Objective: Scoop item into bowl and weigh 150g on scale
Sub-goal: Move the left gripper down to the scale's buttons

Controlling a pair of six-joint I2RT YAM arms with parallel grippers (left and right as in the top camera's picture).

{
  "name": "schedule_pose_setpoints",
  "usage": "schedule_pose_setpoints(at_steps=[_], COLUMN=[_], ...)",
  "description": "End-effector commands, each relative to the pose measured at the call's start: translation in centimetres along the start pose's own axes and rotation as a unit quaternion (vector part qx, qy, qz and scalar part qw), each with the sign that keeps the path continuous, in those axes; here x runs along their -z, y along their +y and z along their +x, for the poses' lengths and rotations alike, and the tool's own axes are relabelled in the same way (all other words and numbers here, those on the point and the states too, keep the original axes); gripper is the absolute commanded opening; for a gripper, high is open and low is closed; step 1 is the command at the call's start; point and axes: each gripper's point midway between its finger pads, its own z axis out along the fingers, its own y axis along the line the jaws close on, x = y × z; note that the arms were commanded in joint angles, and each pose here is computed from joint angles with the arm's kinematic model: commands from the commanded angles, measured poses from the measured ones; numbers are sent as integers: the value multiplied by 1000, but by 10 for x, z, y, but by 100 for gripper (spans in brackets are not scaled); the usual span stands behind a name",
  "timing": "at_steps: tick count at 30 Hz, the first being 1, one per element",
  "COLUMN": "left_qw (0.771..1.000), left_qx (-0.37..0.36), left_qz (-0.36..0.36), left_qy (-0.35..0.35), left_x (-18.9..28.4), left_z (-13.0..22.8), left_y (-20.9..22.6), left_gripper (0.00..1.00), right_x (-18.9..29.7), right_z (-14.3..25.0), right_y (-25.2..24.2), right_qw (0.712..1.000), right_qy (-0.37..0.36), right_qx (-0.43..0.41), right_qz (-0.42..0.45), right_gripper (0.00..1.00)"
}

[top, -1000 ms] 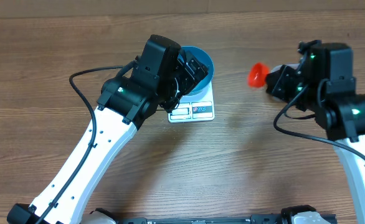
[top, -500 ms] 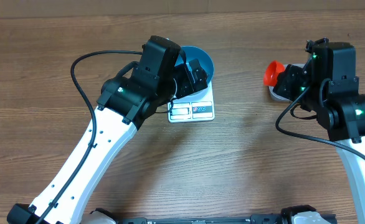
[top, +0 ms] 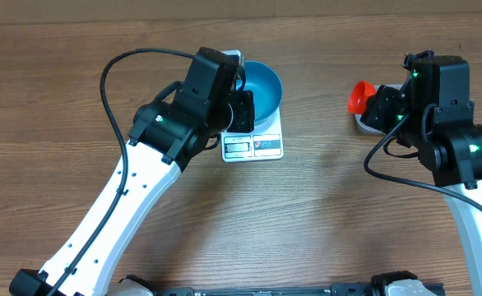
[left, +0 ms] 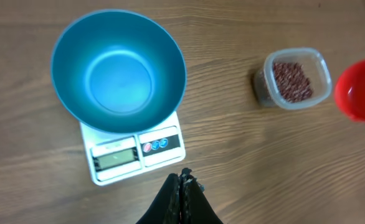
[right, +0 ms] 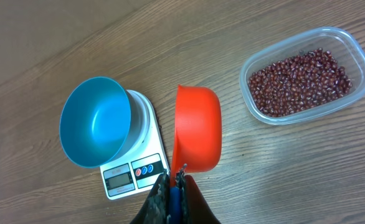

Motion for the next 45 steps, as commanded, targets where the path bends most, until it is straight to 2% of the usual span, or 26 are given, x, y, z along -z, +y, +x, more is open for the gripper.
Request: schedule_pose_setpoints(at_steps=[1, 4, 9, 17, 22, 30, 35, 45], left_qw=[996, 992, 987, 974, 973, 971, 970, 963], left_qx=[-83, -113, -147, -223, -228, -229, -230, -247], left_qz=[-38, -62, -63, -31, -30, -47, -68, -75], left_qy=[-15, -13, 13, 10, 6, 60, 46, 72], left_x=[-1, -8, -37, -78, -93, -141, -145, -175], left_z=[-8, -3, 26, 67, 78, 106, 99, 116], left_y=[11, 22, 30, 11, 12, 29, 35, 45], left_gripper=[4, 4, 4, 4, 4, 4, 4, 4], right_x=[8, 7, 7, 6, -1, -15, -15, -16], right_z=[-7, -7, -7, -7, -5, -2, 1, 1], right_y=[2, 2, 2, 2, 1, -2, -4, -6], right_qw=[1000, 1000, 1000, 1000, 1000, 1000, 1000, 999], right_qy=[-16, -16, -16, -14, -5, 14, 20, 19], right_qx=[4, 3, 3, 3, 3, 3, 2, 3], right_qz=[-1, -1, -1, 1, 6, 16, 20, 26], right_gripper=[4, 4, 4, 4, 4, 4, 4, 4])
